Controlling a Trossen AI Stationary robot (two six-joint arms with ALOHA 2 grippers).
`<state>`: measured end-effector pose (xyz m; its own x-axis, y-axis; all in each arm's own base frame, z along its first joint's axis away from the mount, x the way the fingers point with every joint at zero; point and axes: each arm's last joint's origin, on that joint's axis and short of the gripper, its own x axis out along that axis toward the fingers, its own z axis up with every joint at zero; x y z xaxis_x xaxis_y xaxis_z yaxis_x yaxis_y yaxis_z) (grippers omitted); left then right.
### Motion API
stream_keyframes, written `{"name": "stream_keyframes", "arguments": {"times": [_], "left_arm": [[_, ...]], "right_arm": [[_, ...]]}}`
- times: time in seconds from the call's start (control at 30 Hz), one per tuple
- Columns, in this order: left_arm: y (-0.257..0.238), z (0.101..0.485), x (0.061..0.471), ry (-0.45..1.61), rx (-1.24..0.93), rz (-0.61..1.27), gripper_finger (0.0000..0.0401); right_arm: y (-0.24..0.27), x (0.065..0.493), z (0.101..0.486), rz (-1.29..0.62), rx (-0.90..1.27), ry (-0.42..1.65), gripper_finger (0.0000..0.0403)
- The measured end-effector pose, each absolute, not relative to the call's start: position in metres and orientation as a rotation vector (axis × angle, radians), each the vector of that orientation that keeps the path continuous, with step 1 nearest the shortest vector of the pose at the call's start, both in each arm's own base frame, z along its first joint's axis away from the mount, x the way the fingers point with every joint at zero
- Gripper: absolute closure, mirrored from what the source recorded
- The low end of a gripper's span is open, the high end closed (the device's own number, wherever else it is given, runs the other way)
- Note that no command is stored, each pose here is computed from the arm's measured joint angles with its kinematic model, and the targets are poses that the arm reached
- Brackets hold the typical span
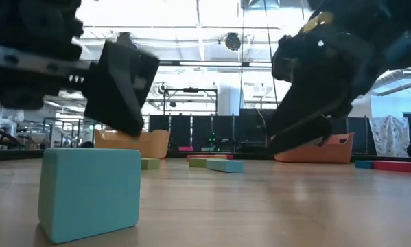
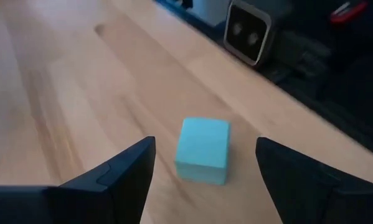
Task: Sort blocks by size
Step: Put the small light blue block into the yellow bin
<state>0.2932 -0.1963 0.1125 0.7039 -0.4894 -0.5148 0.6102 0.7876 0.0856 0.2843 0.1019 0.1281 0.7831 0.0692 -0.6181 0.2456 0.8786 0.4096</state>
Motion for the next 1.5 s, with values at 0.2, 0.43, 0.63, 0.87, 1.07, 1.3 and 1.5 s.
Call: {"name": "stream_keyframes", "arguments": {"times": [0.2,0.43,0.63,0.87,1.07,1.3,1.5], "left_arm": [[-0.203,0.097,0.297,0.532,0.273,-0.546,0.0123],[-0.2,0.093,0.3,0.563,0.231,-0.498,0.0156],[-0.19,0.092,0.306,0.602,0.152,-0.457,0.0264],[-0.179,0.094,0.314,0.587,0.117,-0.464,0.0379],[-0.178,0.093,0.314,0.617,0.043,-0.468,0.0385],[-0.181,0.093,0.312,0.673,-0.135,-0.503,0.026],[-0.183,0.095,0.312,0.626,-0.123,-0.37,0.0125]], "right_arm": [[0.112,0.28,0.128,-0.084,0.479,0.67,0.0126],[0.113,0.28,0.128,-0.08,0.475,0.67,0.0126],[0.113,0.28,0.128,-0.079,0.473,0.671,0.0126],[0.116,0.278,0.127,-0.073,0.466,0.683,0.0126],[0.124,0.274,0.127,-0.048,0.452,0.697,0.0126],[0.131,0.271,0.127,-0.065,0.429,0.677,0.0126],[0.132,0.27,0.127,-0.105,0.434,0.653,0.0126]]}}
